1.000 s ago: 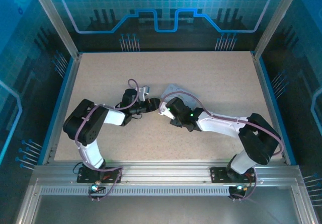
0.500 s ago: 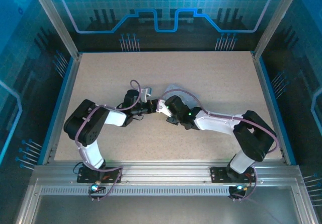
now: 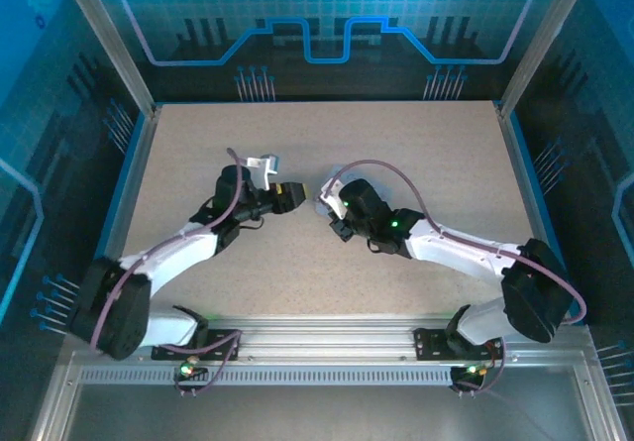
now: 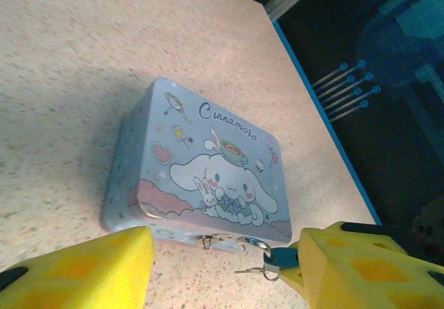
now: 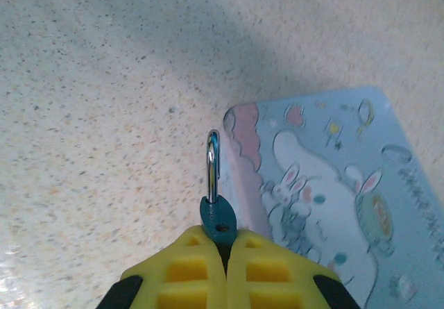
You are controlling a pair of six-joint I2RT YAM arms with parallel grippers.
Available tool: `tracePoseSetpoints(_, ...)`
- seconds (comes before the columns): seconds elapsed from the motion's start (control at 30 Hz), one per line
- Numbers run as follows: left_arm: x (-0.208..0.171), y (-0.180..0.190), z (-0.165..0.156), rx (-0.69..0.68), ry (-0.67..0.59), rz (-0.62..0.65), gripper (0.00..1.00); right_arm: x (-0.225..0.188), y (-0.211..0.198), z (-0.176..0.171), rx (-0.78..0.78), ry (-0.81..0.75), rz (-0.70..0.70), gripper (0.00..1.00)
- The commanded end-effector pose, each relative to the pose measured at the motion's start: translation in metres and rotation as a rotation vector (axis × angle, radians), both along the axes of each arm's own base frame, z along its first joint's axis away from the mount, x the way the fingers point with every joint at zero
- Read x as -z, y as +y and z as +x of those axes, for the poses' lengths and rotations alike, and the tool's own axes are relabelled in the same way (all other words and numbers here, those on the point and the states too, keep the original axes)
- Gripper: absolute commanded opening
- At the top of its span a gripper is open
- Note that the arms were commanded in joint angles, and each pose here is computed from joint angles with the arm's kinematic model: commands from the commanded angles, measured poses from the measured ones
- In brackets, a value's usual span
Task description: Unlock the padlock with the key
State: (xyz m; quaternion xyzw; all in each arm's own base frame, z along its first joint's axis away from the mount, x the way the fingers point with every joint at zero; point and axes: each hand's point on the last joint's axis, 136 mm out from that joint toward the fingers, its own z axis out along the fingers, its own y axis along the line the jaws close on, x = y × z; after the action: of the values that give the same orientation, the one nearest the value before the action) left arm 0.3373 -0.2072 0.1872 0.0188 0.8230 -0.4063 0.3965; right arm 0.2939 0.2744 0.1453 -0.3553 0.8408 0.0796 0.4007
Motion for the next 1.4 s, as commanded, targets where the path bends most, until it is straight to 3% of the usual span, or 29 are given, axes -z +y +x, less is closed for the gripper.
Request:
tracePoseSetpoints(0.0,0.011,0.032,-0.015,-0.102,0.059,0.130,0.59,0.000,0.007,-0.022,0.096,0.182,0.134,0.00)
tracePoseSetpoints(0.2,0.015,0.059,-0.049,-0.160,0.120,0.175,0.62,0.007,0.043,-0.060,0.123,0.334,0.267,0.00)
tracePoseSetpoints(0.47,0.036,0.080,-0.077,-0.227,0.195,0.169,0.64,0.046,0.071,-0.084,0.308,0.629,0.427,0.00)
tracePoseSetpoints(0.83,0.058,0.085,-0.088,-0.230,0.240,0.189,0.65,0.094,0.080,-0.084,0.375,0.785,0.394,0.05)
tracePoseSetpoints(0.9,0.061,0.087,-0.089,-0.235,0.243,0.193,0.65,0.101,0.073,-0.083,0.405,0.786,0.384,0.12)
tracePoseSetpoints(1.0,0.061,0.089,-0.089,-0.240,0.229,0.205,0.66,0.099,0.064,-0.081,0.439,0.761,0.386,0.38)
tracePoseSetpoints(1.1,0.053,0.091,-0.086,-0.223,0.203,0.256,0.68,0.093,0.040,-0.086,0.471,0.708,0.367,0.54)
tracePoseSetpoints(1.37,0.022,0.104,-0.061,-0.241,0.109,0.390,0.78,0.021,-0.051,-0.075,0.557,0.366,0.305,0.63)
